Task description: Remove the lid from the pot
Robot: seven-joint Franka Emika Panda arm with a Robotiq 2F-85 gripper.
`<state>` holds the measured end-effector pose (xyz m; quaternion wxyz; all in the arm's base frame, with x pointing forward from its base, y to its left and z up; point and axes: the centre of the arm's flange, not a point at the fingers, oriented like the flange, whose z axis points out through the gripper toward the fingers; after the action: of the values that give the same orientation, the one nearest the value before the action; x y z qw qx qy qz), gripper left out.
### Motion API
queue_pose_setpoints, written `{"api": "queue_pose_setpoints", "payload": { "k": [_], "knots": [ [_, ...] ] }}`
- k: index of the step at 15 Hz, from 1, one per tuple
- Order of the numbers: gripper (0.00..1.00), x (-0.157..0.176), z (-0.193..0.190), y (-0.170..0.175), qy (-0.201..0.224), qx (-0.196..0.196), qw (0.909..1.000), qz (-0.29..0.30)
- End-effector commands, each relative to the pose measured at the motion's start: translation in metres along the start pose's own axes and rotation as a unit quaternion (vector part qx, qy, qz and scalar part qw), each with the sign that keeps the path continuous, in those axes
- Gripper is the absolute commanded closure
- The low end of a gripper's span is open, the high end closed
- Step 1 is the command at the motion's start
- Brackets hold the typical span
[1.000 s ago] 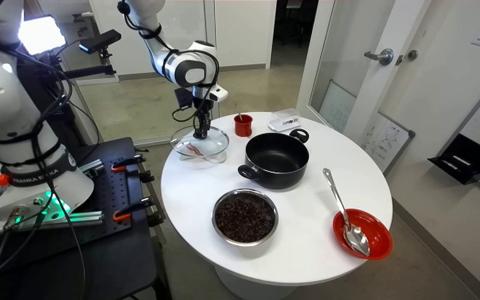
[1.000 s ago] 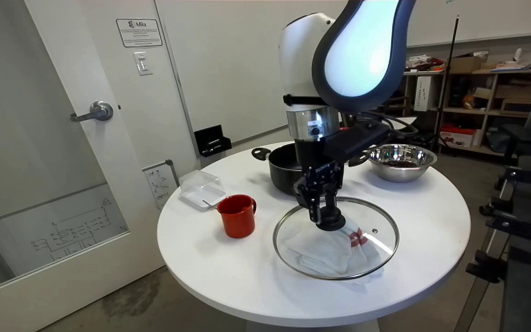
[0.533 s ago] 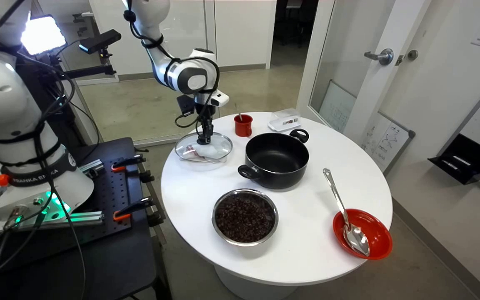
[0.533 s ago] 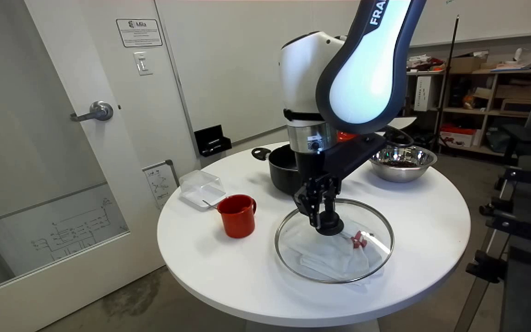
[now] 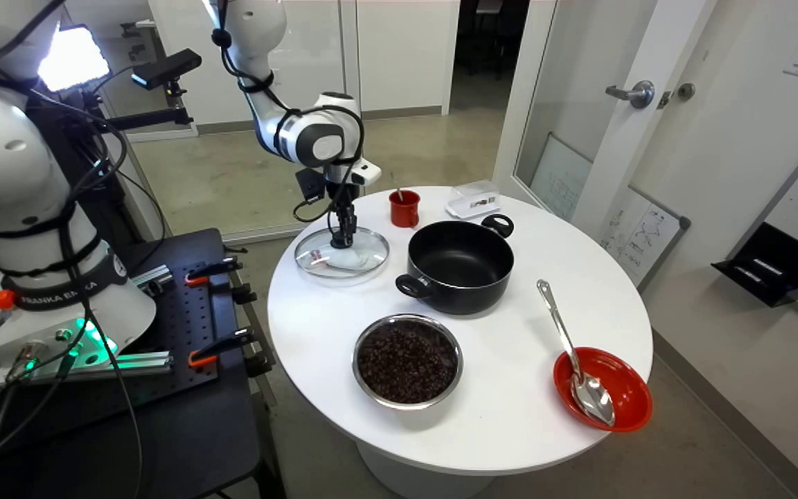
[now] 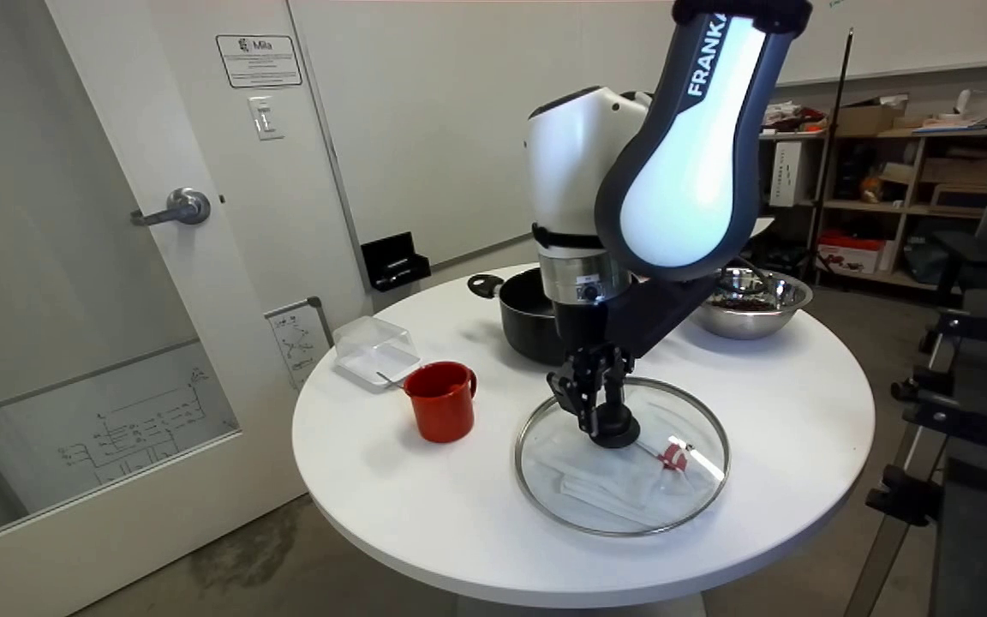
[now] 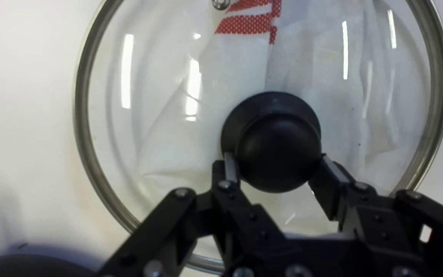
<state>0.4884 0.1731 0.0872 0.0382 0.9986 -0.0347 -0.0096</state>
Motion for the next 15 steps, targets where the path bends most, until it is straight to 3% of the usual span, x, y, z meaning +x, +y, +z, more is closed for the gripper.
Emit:
{"api": "queue_pose_setpoints", "payload": {
  "k": [1, 6, 7, 8, 11, 15],
  "knots": [
    [0.76, 0.007, 0.006, -0.006, 0.010, -0.005, 0.9999, 0.001],
    [0.76, 0.011, 0.008, -0.006, 0.001, -0.003, 1.0000, 0.008],
    [0.26, 0.012, 0.010, -0.006, -0.008, -0.002, 0.9999, 0.010],
    [0.25, 0.012, 0.010, -0.005, -0.016, -0.002, 0.9998, 0.012],
    [0.04, 0.011, 0.011, -0.006, -0.034, -0.007, 0.9992, 0.018],
    [0.00, 0.006, -0.007, -0.011, -0.047, 0.004, 0.9988, 0.015]
  ]
}}
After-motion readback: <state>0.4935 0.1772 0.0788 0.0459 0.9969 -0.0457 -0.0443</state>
